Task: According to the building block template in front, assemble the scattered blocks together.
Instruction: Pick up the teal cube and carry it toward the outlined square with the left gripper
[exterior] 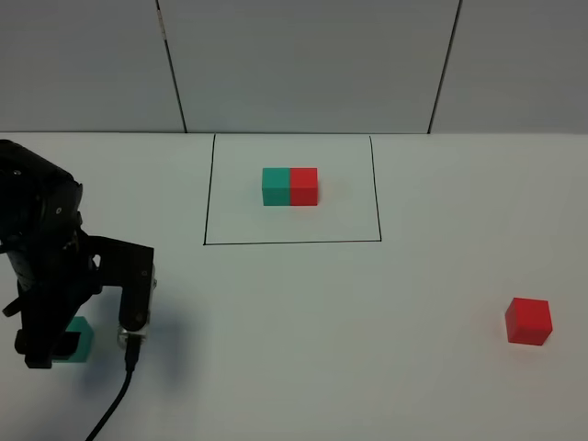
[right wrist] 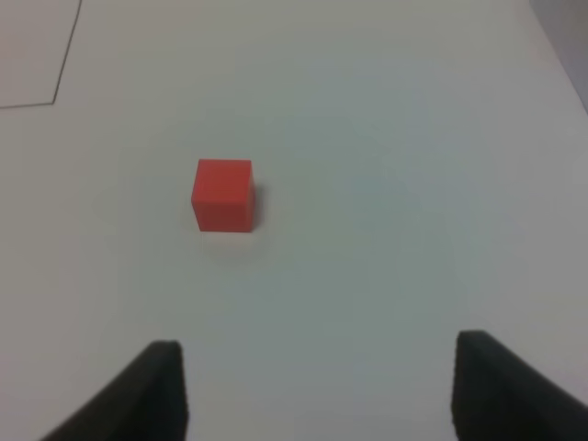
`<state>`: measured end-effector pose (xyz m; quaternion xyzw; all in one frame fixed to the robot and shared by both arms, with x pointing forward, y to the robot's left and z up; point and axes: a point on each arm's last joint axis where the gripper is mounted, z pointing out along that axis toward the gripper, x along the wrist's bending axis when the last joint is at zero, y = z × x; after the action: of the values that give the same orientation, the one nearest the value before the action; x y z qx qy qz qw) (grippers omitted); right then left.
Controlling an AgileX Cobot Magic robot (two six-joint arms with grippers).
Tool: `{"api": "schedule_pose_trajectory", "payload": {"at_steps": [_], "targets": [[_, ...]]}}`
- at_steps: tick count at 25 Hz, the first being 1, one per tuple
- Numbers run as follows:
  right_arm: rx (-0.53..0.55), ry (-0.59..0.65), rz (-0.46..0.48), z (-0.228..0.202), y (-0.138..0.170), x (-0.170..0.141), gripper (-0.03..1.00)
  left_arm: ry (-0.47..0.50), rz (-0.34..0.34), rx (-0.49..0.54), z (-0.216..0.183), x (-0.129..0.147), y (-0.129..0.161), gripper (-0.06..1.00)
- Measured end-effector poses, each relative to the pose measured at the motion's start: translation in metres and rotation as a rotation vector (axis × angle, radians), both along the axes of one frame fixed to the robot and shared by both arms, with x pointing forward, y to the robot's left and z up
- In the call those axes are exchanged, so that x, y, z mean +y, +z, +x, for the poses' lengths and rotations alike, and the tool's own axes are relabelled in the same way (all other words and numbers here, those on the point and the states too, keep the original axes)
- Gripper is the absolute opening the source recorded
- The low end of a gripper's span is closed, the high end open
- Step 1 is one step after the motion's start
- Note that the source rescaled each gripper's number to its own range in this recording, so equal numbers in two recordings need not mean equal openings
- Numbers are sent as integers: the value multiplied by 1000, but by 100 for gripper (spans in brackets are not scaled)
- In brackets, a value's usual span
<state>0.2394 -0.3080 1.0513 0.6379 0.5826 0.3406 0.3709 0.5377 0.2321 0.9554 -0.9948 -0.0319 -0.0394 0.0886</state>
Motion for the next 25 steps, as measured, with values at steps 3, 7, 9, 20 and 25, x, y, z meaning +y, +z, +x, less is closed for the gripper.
{"api": "schedule_pose_trajectory", "payload": {"at_steps": [3,7,9,20,25], "targets": [[0,0,0,0,0,0,57,71,-42,-12,5,19,-1,86],[0,0,0,0,0,0,57,96,-143,19,7,37,-3,86],[0,0,0,0,0,0,57,45,-203,37,6,35,-3,86],[0,0,0,0,0,0,57,-50,-216,48,11,40,-13,86],[0,0,0,0,0,0,57,-67,-183,102,13,42,-30,86]]}}
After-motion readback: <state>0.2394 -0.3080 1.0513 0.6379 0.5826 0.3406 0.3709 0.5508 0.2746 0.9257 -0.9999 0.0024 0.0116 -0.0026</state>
